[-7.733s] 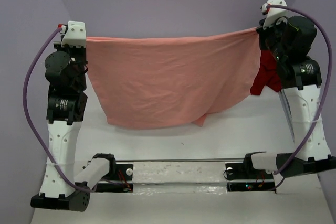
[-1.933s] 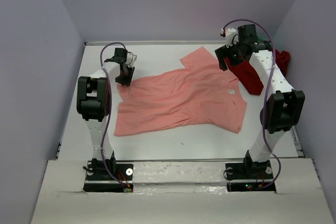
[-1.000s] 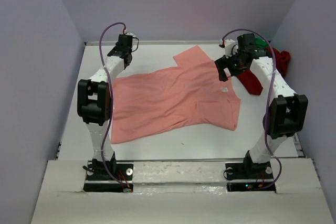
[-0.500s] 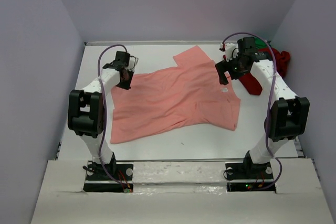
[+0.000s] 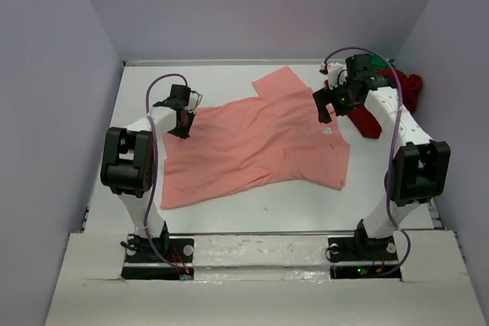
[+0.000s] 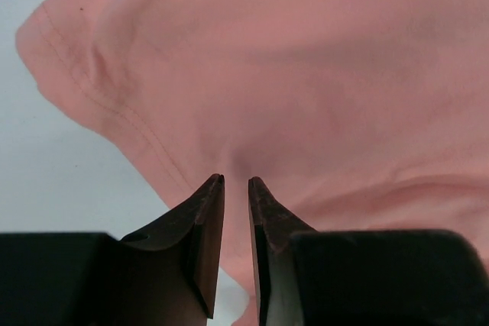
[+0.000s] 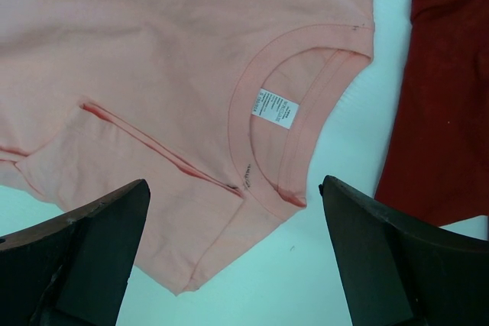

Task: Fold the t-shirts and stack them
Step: Flatten the tshirt out

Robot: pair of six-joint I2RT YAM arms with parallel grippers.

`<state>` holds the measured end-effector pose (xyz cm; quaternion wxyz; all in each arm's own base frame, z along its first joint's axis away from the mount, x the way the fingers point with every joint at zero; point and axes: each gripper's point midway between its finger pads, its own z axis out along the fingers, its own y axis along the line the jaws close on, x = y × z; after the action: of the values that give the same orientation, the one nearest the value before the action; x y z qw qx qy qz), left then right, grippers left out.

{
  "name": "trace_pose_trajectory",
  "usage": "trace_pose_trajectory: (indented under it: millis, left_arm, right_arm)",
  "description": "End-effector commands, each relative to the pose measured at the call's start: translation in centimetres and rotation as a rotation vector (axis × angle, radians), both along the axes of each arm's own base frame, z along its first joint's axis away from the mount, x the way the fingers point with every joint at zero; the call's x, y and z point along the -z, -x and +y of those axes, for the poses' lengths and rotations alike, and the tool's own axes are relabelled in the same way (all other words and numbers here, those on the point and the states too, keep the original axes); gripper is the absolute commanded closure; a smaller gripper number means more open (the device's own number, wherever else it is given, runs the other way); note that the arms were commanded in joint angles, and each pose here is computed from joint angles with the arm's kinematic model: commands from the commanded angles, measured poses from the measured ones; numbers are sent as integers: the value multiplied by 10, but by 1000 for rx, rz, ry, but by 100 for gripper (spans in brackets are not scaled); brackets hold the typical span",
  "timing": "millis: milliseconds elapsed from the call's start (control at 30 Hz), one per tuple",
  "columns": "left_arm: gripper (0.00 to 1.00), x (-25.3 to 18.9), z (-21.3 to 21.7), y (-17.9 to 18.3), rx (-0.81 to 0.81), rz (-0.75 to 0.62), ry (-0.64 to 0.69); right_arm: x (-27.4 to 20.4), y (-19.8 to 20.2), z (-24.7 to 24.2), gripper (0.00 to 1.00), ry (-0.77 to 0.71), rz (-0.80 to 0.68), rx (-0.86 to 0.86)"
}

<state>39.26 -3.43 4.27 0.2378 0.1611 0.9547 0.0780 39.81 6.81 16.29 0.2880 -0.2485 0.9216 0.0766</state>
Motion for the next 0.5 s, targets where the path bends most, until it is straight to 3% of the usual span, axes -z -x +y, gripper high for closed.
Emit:
trace_pose_trajectory:
  millis: [0,167,267,467]
  left_arm:
    - [69,18,-3,-12,40,25,-8]
    - [79,40,-10,-15,71,111,28]
    - [80,43,-12,-24,80,117,34]
    - [65,33,8,-56,41,90,0]
  right_arm:
    - [-11,-6,-1,0,-20,-35,19]
    - [-9,-7,-4,0,-5,-31,30]
    - [-9,-10,-4,0,-2,-31,34]
    - [-2,-15,-5,0,4,-13,42]
